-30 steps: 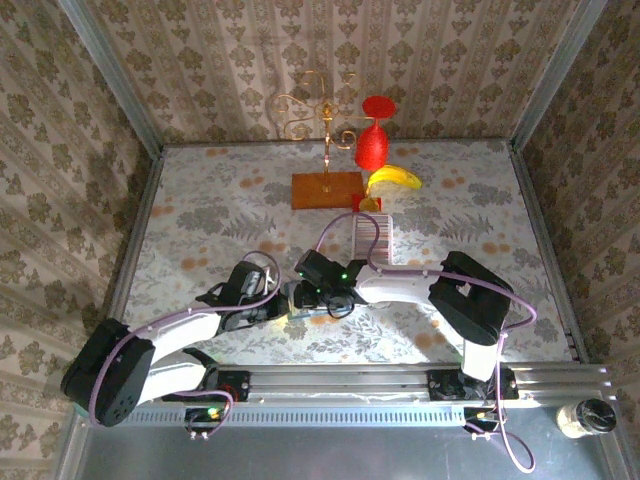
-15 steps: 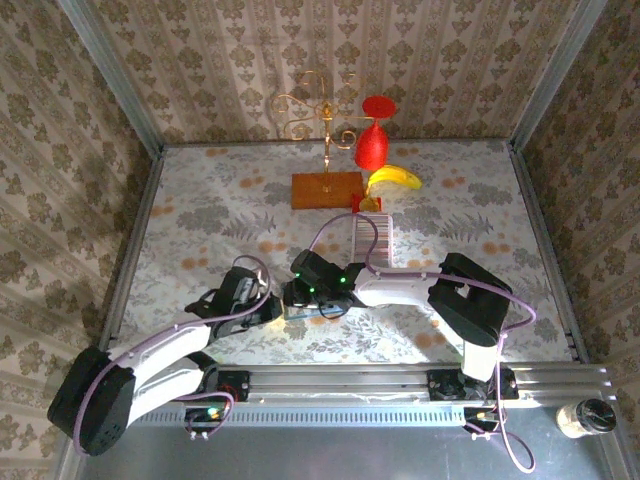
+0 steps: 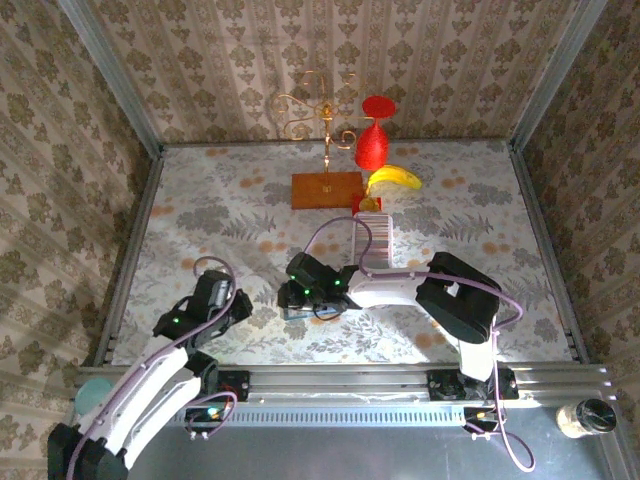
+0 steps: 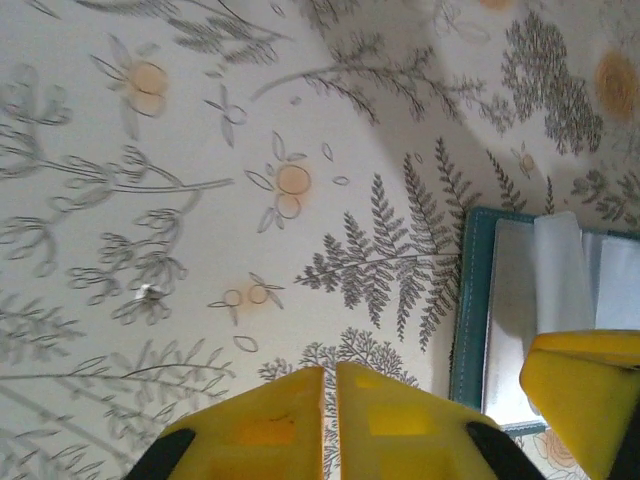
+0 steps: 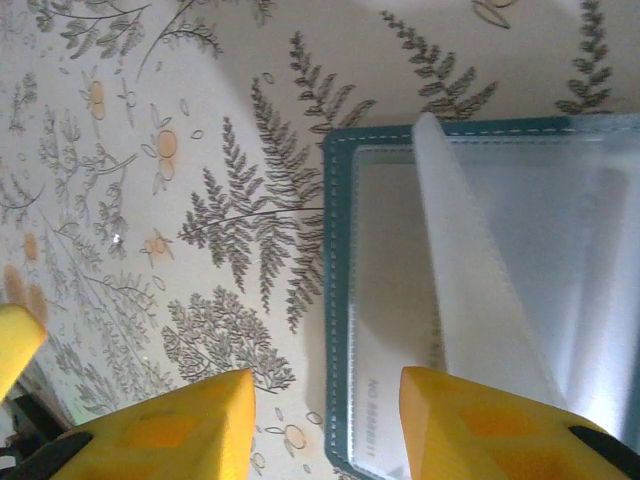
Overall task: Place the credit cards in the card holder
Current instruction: Flip over the card slot in the card holder, then pick up the credit card from the storage box.
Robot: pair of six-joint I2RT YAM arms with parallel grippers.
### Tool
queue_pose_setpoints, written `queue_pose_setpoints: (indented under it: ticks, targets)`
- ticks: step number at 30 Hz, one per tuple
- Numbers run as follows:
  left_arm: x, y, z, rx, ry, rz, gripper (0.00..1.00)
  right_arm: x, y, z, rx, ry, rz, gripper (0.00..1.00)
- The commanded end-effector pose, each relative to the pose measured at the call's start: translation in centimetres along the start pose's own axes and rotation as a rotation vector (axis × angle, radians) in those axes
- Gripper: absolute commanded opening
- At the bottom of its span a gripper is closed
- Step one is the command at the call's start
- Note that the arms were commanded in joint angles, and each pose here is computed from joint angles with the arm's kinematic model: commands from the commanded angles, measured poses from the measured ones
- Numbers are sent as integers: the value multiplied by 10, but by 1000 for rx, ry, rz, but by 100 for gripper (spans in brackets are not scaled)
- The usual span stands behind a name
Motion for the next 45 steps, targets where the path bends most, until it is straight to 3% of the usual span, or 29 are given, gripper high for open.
queue_pose_setpoints:
  ticks: [1, 7, 13, 17, 22, 27, 31, 33, 35, 40, 42, 45]
  targets:
    - [6, 18, 18, 119, -38, 20, 14, 8, 29, -3, 84, -24, 10, 43]
    - [20, 15, 36, 154, -88, 6, 26, 9, 53, -14, 162, -8, 16, 43]
    - [33, 2, 53, 94, -133, 63, 33, 22, 75, -3, 230, -45, 39, 44]
    - [39, -5, 64, 67, -157, 49, 41, 36, 78, 22, 198, -87, 99, 44]
    - [32, -31, 53, -72, -65, 22, 49, 63, 39, 77, 96, -158, 214, 45]
    - [20, -68, 27, -244, 96, -13, 47, 92, -7, 152, -38, -251, 576, 46]
    - [6, -96, 11, -294, 183, -119, 43, 80, -32, 189, -94, -286, 1097, 50]
    - [1, -105, 2, -290, 214, -156, 33, 65, -46, 202, -107, -218, 1354, 51]
    - [-5, -109, -9, -302, 245, -153, 25, 58, -59, 210, -89, -135, 1441, 51]
    - [-18, -108, -34, -315, 314, -136, 22, 55, -110, 199, -247, 22, 1628, 60]
    - [-21, -108, -40, -316, 333, -139, 20, 54, -125, 192, -264, 81, 1661, 66]
    - [-25, -105, -46, -310, 346, -144, 20, 53, -141, 178, -288, 142, 1727, 67]
Point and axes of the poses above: each hand's point on the last joint's axis, 136 mm out from that joint toward the fingers, its own z axis back along the fingers, its own y axis along the line the jaws close on, x = y × z, the point moved 3 cm from there along z, back along the fingers, and after that the axes turned 6 degrees about z, right-handed, at the moved point
